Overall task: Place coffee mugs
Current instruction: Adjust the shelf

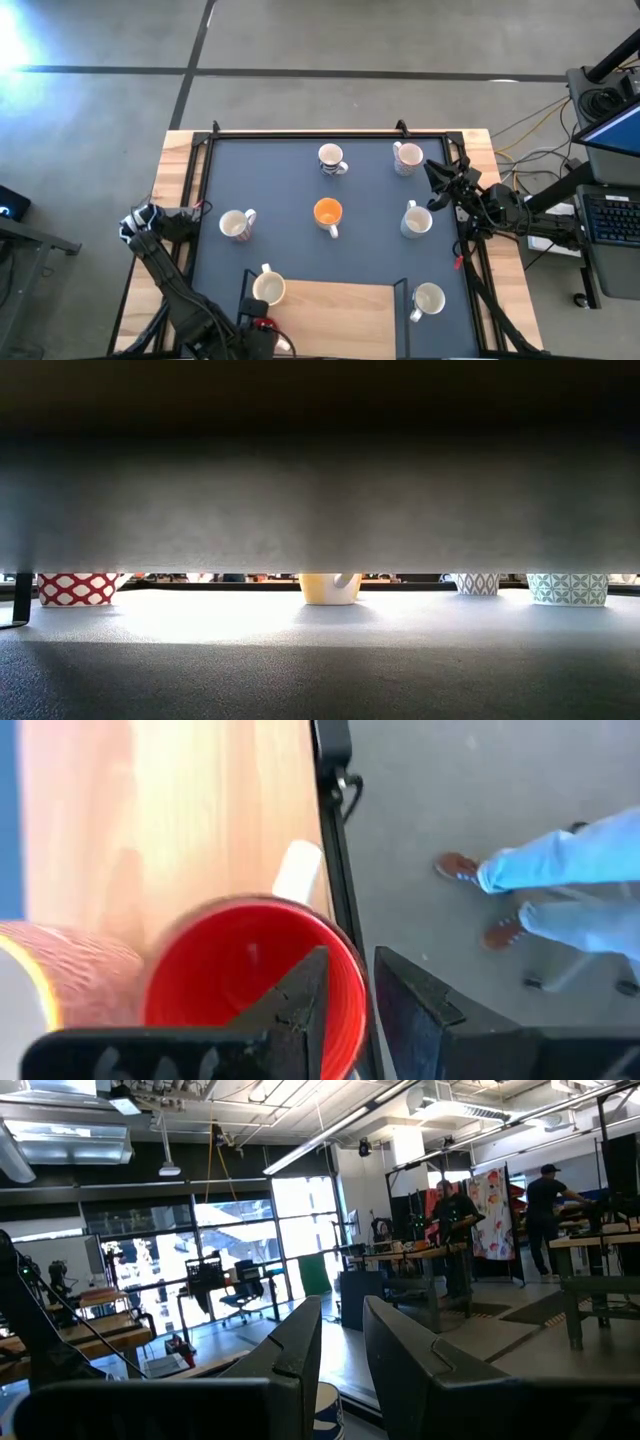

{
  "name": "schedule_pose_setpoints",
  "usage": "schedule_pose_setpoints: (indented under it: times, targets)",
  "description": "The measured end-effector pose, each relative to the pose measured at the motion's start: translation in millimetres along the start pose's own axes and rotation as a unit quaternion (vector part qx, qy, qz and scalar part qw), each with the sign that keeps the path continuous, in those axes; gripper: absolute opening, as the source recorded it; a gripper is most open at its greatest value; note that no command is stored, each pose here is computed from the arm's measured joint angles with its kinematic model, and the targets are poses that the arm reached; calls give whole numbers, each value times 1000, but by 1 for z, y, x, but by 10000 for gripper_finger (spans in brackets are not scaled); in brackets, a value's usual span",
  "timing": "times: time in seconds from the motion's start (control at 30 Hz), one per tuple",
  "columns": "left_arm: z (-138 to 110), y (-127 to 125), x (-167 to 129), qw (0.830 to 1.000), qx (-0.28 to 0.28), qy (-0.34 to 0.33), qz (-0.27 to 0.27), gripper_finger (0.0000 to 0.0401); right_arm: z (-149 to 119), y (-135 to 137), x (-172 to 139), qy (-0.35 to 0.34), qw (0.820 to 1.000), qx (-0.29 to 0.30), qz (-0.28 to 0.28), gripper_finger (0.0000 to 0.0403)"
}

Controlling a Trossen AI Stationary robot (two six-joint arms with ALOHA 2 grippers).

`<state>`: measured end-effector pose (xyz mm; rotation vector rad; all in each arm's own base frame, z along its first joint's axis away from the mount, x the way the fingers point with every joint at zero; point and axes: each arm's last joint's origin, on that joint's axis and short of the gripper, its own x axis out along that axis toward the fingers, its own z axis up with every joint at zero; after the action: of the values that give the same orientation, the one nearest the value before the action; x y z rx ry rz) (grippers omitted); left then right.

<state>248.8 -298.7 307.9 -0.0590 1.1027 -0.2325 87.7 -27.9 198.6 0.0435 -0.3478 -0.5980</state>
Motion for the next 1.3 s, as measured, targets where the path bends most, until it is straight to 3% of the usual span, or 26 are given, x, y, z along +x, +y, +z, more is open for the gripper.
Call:
schedule_pose_setpoints:
  times: [0.33, 0.77, 1.0, 1.13, 1.3]
  targets:
    - [24, 17, -28, 996, -2, -51, 73, 66, 0, 0, 0, 0, 1000, 0, 0, 68]
    - [34, 73, -54, 974, -44, 23, 220, 66, 0, 0, 0, 0, 1000, 0, 0, 68]
    - [29, 99, -41, 960, -111, 58, 250, 66, 0, 0, 0, 0, 1000, 0, 0, 68]
    - [17, 108, -39, 949, -179, 85, 245, 66, 0, 0, 0, 0, 1000, 0, 0, 68]
    - [4, 114, -50, 937, -238, 74, 247, 66, 0, 0, 0, 0, 1000, 0, 0, 68]
